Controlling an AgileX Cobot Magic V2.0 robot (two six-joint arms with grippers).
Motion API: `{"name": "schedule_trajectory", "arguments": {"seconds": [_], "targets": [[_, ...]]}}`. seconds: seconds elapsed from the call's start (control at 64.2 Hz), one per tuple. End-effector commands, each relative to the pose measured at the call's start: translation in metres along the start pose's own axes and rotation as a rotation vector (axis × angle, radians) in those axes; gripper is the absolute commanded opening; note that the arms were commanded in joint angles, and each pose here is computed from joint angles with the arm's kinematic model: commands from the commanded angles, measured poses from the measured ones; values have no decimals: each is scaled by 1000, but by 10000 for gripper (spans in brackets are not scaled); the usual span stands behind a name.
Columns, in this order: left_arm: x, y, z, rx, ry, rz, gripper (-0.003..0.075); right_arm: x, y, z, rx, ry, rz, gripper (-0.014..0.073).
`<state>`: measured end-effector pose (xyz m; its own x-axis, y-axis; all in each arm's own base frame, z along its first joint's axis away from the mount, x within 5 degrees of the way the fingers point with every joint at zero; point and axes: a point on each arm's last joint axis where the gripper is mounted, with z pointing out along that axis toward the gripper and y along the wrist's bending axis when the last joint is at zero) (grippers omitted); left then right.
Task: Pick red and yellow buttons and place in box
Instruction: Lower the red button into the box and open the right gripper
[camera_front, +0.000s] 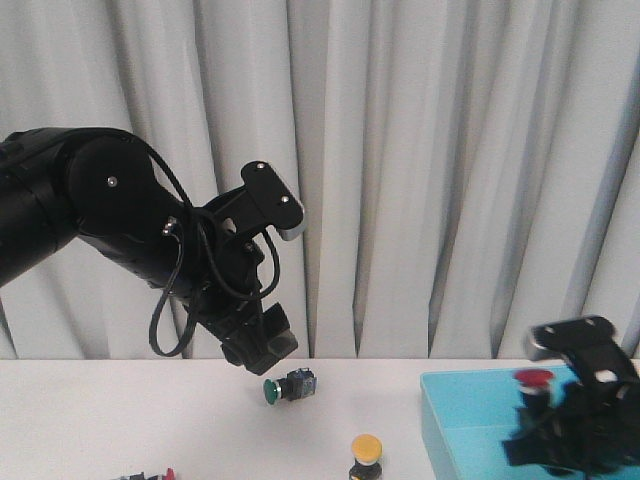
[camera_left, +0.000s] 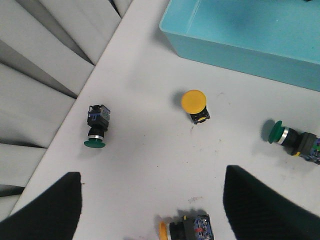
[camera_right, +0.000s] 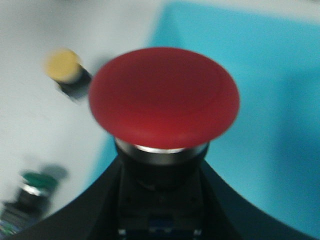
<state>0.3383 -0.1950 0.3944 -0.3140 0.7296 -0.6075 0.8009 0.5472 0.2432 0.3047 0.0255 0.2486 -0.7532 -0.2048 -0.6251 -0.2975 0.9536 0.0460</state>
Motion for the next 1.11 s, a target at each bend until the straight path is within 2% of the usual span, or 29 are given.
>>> {"name": "schedule_trajectory", "arguments": {"seconds": [0.0,0.078,0.53,0.67,0.951,1.091], "targets": [[-12,1,-27,-47,-110,-9,556,0,-23,-13,79,30,77,221],[-12,1,-27,-47,-112,-10,556,6,-34,-8,95,72,98,221],[-12,1,-27,-45,-110,-10,556,30,-52,57,126,236,70,241],[-12,1,-27,-45,-110,-10,556,33,-53,62,125,252,67,274],[-12,1,-27,-45,-110,-10,554,33,-53,62,129,248,62,403],[-12,1,-27,-46,-110,-10,554,31,-53,59,135,231,60,412]]}}
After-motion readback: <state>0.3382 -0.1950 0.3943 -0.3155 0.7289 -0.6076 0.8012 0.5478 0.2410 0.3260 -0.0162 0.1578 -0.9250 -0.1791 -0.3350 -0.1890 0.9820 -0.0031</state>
